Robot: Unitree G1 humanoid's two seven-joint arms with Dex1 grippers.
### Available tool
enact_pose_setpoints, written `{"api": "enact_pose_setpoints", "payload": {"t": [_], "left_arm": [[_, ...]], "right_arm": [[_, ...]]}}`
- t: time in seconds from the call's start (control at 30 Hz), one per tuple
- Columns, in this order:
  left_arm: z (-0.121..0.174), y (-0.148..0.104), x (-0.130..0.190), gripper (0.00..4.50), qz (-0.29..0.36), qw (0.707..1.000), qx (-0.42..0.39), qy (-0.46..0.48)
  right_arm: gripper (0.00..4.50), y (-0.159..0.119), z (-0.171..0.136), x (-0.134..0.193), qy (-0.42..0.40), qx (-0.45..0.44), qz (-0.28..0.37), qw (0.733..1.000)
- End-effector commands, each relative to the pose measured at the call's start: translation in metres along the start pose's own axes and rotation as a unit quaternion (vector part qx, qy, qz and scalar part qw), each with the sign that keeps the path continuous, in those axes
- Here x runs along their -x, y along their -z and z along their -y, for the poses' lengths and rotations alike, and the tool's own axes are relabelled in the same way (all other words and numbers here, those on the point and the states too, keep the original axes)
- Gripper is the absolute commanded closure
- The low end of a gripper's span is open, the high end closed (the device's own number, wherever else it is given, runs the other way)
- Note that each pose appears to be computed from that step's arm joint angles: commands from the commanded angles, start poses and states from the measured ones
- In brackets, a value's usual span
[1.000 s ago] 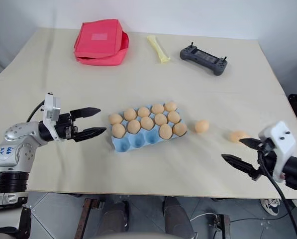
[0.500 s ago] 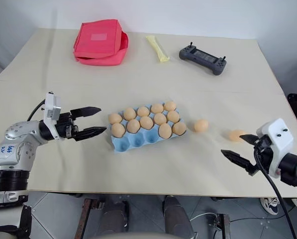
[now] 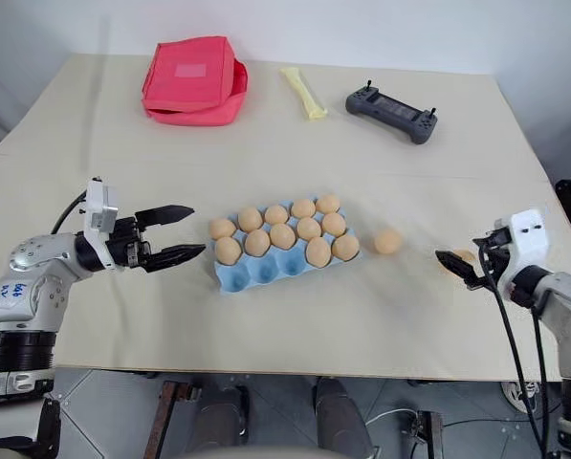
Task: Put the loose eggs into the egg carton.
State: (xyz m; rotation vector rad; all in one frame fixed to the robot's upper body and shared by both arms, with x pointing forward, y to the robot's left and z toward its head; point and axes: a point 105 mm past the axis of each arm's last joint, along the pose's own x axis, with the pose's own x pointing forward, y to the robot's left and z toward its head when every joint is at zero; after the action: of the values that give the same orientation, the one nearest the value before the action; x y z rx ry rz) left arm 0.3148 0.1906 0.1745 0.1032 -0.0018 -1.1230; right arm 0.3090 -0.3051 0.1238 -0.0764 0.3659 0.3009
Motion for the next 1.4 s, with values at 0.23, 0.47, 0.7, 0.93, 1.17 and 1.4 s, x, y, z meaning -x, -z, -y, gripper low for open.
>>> {"api": "enact_pose_setpoints", "payload": {"t": [0.23, 0.47, 0.7, 0.93, 1.17, 1.4], "left_arm": [[0.006, -0.012, 0.01, 0.0, 0.01, 1.0, -0.018, -0.006], [0.006, -0.012, 0.011, 0.0, 0.008, 1.0, -0.019, -0.012], [0.011, -0.011, 0.018, 0.0, 0.004, 1.0, -0.016, -0.02], [0.017, -0.006, 0.027, 0.0, -0.004, 0.999, -0.007, -0.032], [0.022, -0.001, 0.032, 0.0, -0.012, 0.999, 0.0, -0.036], [0.023, 0.004, 0.041, 0.0, -0.021, 0.998, 0.002, -0.054]], "right_arm": [[0.44, 0.003, -0.004, -0.005, -0.005, -0.021, 0.011, 1.0], [2.38, -0.006, -0.007, -0.005, -0.005, -0.012, 0.023, 1.0], [2.46, -0.081, -0.064, 0.0, -0.087, 0.056, 0.098, 0.99], [2.46, -0.111, -0.165, -0.012, -0.25, 0.094, 0.116, 0.957], [2.46, -0.089, -0.227, -0.028, -0.351, 0.105, 0.072, 0.928], [2.46, -0.078, -0.252, -0.043, -0.395, 0.127, 0.051, 0.909]]}}
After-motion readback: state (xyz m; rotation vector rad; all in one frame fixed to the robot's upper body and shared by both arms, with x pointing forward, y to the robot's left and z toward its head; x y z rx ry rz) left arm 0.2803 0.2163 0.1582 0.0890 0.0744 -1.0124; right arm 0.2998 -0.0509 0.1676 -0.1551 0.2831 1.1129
